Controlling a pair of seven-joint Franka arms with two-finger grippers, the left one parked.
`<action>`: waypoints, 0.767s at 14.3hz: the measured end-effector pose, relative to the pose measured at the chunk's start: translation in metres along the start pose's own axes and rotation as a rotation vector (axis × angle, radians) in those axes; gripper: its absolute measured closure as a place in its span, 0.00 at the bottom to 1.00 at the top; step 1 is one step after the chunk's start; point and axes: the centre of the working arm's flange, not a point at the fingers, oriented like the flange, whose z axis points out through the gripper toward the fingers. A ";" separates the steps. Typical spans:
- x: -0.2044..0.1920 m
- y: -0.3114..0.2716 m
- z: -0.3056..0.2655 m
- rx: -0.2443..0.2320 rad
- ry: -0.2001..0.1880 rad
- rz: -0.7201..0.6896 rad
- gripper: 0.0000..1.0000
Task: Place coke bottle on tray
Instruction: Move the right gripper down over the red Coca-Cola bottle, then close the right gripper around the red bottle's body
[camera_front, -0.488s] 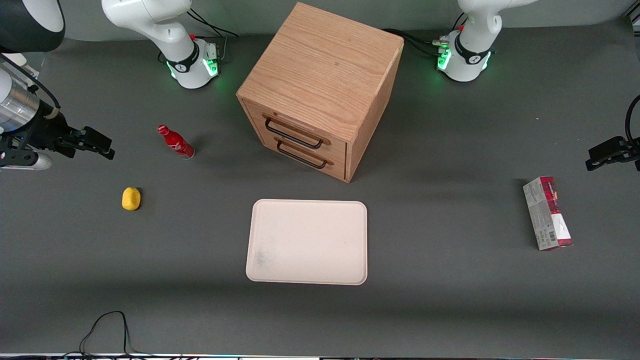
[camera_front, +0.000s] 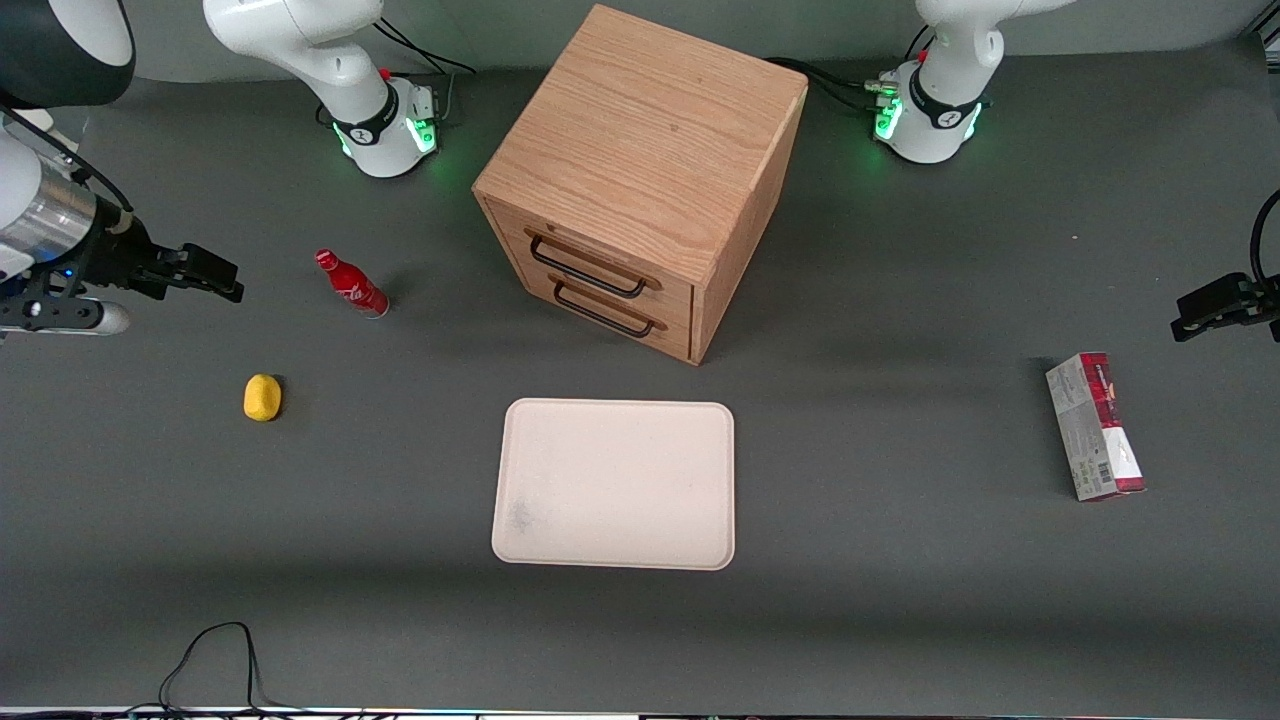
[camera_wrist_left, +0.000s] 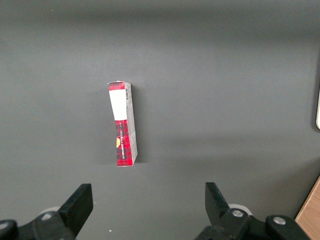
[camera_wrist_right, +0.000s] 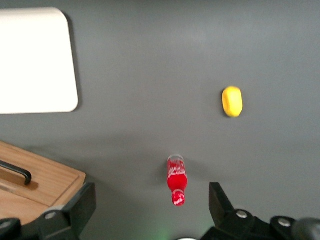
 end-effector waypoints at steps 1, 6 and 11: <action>-0.007 0.002 0.016 0.005 -0.010 0.000 0.00; -0.075 0.015 0.144 0.043 -0.006 -0.011 0.00; -0.121 0.018 0.245 0.035 0.028 -0.032 0.00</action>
